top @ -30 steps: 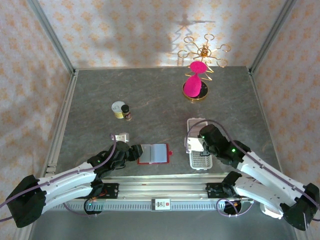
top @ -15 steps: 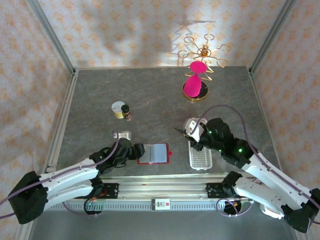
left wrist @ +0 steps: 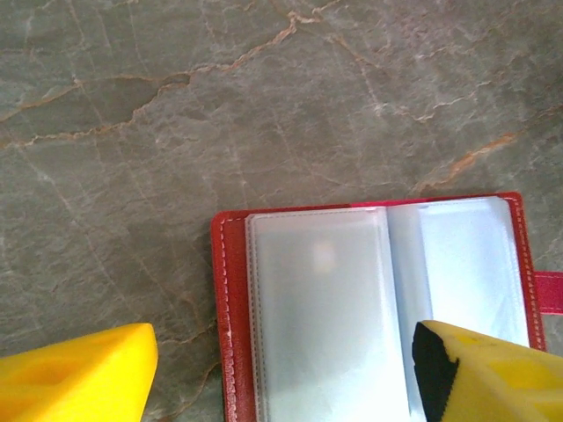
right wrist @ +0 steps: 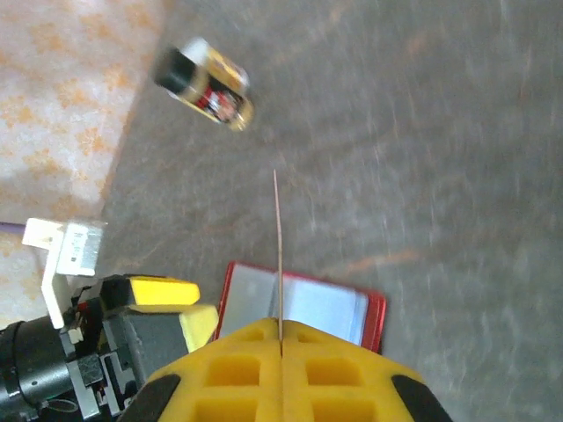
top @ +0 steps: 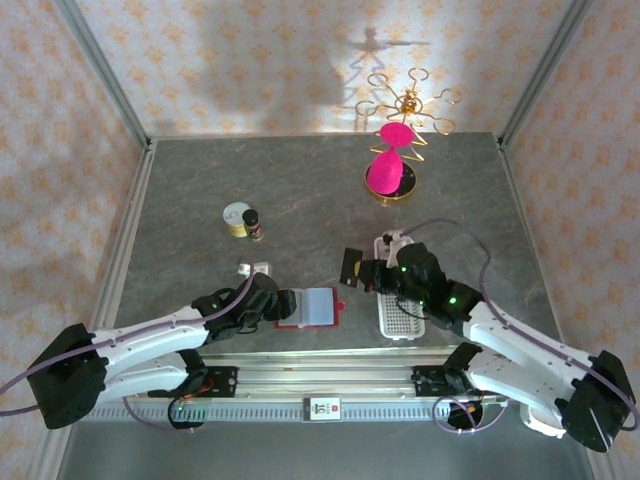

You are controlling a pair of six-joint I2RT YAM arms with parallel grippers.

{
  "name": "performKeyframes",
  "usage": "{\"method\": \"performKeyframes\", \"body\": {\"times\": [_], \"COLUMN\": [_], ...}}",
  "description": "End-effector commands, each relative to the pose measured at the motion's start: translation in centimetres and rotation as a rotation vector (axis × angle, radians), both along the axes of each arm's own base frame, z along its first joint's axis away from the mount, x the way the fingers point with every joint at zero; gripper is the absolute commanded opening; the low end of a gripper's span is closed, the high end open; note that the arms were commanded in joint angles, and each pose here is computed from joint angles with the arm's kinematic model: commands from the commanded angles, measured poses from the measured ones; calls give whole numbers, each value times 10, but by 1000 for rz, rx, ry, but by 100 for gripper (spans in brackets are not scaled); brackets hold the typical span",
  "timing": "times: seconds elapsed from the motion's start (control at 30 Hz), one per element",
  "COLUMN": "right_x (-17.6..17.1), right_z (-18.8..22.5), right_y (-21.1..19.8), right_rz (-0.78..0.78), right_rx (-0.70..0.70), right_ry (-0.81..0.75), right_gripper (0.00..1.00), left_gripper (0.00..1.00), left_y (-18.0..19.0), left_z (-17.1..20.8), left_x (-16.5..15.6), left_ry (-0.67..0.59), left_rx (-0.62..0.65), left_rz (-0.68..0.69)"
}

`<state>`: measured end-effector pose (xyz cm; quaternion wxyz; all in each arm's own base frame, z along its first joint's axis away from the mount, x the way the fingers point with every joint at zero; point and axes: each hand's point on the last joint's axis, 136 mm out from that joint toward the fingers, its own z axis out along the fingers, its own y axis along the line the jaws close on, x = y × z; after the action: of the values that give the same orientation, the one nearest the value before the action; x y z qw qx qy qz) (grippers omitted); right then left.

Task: Put the credit cards into the card holder

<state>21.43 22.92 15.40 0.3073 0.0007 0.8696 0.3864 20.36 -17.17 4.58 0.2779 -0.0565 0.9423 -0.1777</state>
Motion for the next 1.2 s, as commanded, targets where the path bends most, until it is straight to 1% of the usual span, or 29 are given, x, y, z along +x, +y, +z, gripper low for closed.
{"method": "performKeyframes", "body": {"times": [0.0, 0.13, 0.37, 0.53, 0.7, 0.97, 1.17], "right_x": [-4, -10, -18, -21, -26, -28, -28], "right_z": [7, -8, -24, -37, -44, -51, -59], "right_y": [17, 27, 48, 57, 70, 81, 84], "right_rz": [-37, -14, 51, 77, 120, 155, 160], "right_rx": [204, 214, 153, 110, 101, 105, 90], "right_ry": [112, 148, 185, 208, 230, 244, 264], "right_gripper": [0, 0, 0, 0, 0, 0, 0], "left_gripper": [75, 73, 66, 64, 62, 61, 55], "left_y": [-5, -4, -10, -14, -22, -18, -16], "left_z": [0, -5, -10, -11, -16, -25, -31], "left_x": [-1, -3, -5, -4, -6, -9, -12], "left_ry": [12, 30, 55, 61, 82, 93, 105], "left_rx": [14, 33, 38, 43, 36, 62, 61], "left_rz": [-27, -25, -45, -63, -87, -89, -90]}}
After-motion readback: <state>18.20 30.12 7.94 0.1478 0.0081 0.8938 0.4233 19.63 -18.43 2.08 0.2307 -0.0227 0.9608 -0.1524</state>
